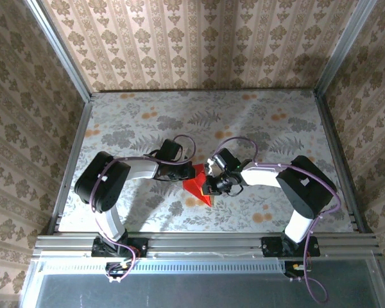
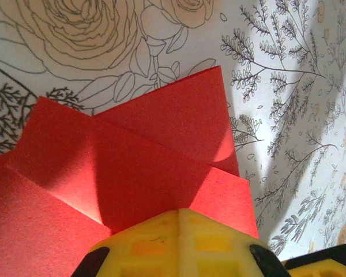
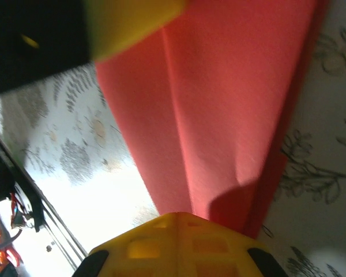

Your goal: Fold a paper plane with a square sheet of paper (fold left side to right side)

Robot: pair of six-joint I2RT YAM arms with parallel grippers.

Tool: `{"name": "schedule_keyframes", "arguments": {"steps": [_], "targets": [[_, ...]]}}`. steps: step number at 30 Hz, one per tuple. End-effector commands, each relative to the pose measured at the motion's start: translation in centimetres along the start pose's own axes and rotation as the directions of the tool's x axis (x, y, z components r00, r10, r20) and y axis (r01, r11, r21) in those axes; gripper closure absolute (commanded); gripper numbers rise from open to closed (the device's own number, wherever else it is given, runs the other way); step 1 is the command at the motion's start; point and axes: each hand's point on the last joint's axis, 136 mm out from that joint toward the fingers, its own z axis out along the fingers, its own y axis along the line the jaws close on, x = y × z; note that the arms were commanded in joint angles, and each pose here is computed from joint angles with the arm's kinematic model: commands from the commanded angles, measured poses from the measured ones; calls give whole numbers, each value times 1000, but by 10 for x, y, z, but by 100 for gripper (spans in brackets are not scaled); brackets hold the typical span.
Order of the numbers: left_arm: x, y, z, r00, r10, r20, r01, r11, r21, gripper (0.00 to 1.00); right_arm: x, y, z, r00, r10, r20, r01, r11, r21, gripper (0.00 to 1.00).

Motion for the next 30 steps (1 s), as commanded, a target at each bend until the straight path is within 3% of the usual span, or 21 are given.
{"name": "schedule_keyframes", "arguments": {"steps": [1,10,30], "targets": [[14,18,7,999,-7,-31,5,998,-60,100,-13,14,-3,1000,-2,13,3,1000,-29,100],[14,17,7,1000,-6,-30,4,998,-58,100,-24,6,14,1000,11,-1,-11,1000,3,100],[9,30,5,1000,-3,-24,0,993,-116,100,25,-24,12,992,92,-81,-85,993,82,100]]}}
